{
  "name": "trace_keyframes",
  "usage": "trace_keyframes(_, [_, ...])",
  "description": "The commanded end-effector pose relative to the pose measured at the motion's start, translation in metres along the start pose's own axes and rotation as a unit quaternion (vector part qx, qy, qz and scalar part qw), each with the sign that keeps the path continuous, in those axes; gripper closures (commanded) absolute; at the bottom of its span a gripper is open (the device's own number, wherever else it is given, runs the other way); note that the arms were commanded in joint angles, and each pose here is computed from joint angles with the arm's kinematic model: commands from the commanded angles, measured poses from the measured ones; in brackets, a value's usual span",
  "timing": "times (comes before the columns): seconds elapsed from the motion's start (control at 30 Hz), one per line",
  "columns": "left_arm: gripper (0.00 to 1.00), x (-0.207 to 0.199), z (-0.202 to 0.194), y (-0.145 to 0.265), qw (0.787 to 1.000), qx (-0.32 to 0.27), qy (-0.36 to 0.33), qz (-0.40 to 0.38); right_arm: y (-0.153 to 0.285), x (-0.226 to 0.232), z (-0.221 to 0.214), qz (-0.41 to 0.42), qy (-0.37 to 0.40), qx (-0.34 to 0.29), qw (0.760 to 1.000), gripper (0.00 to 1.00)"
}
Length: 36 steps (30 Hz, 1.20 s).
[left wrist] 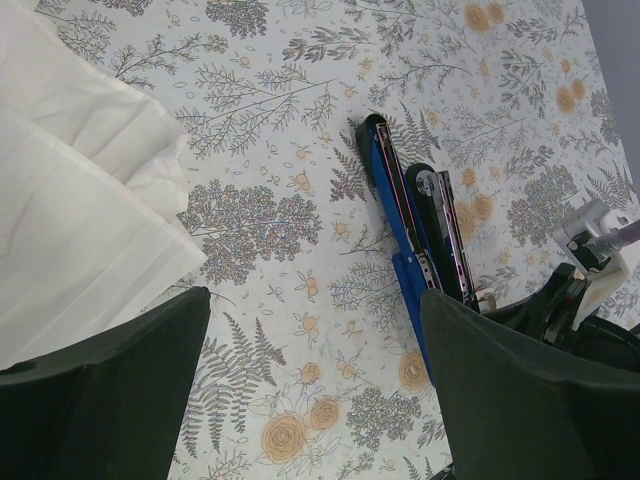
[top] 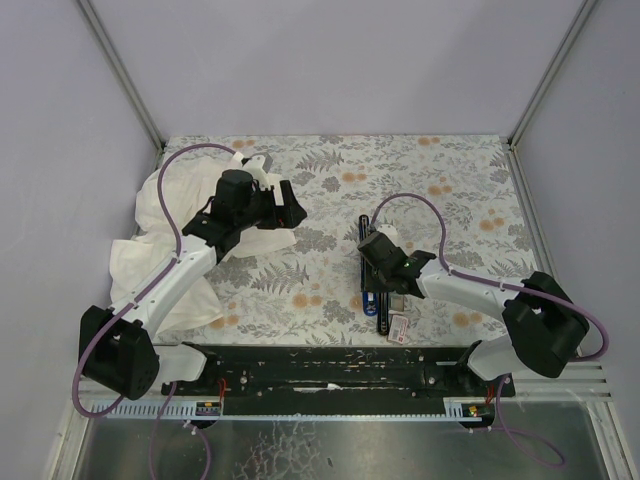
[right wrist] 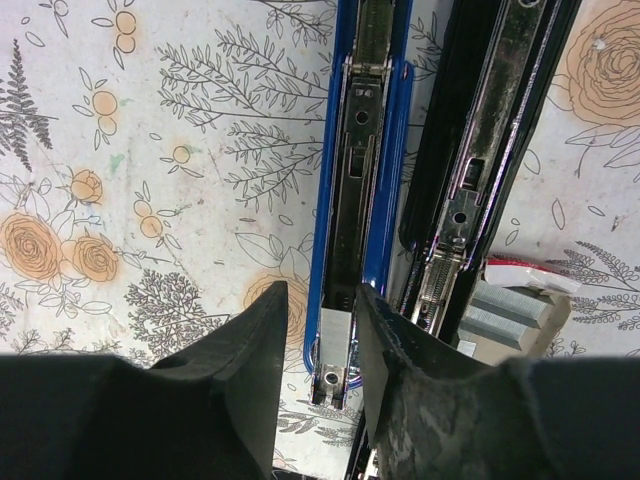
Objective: Load the staples into the stapler
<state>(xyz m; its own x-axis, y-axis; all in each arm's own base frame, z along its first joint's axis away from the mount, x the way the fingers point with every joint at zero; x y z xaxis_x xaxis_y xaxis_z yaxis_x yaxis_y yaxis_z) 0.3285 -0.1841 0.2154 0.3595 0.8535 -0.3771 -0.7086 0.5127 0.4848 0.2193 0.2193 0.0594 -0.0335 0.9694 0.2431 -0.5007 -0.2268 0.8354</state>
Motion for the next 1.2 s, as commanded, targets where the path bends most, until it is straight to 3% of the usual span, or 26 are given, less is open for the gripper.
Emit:
trace_keyframes(0.0, [0.14, 0.004, 0.0, 0.004, 1.0, -0.004, -0.01, 0.005, 0.012, 0.012, 0.009, 0.019, 0.001, -0.009, 1.0, 0.58])
trace_keyframes(0.13, [0.14, 0.005, -0.001, 0.004, 1.0, -0.004, -0.008, 0.006, 0.023, 0.014, 0.02, 0.024, 0.006, -0.03, 0.999, 0.53])
trace_keyframes(0.47, [0.14, 0.007, -0.004, 0.001, 1.0, 0.0, -0.007, 0.007, 0.033, 0.005, 0.031, 0.005, 0.017, -0.048, 0.999, 0.55])
trace_keyframes(0.73, [0.15, 0.001, -0.01, -0.001, 1.0, 0.0, 0.0, -0.018, 0.046, -0.047, 0.026, -0.001, -0.033, -0.039, 0.999, 0.53])
trace_keyframes(0.87, [0.15, 0.002, -0.013, -0.004, 1.0, 0.005, 0.003, -0.018, 0.039, -0.069, 0.01, -0.006, -0.059, -0.015, 0.998, 0.56])
trace_keyframes(1.17, [0.15, 0.005, -0.018, -0.009, 1.0, 0.016, 0.006, -0.012, 0.025, -0.069, -0.001, -0.007, -0.064, 0.014, 0.998, 0.65])
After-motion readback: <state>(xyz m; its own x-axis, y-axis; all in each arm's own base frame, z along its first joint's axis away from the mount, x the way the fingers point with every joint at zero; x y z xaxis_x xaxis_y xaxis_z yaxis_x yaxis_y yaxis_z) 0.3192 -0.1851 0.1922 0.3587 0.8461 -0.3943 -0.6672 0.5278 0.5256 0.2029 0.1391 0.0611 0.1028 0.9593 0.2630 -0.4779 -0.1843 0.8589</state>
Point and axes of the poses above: each gripper's point midway between its finger pads, its own y axis back along the fingers, its own x axis along the line the jaws close on, z = x × y, the point moved 2 cm from there along y, back along the fingers, and after that the axes turned 5 degrees about -y, right-handed, at the moved point
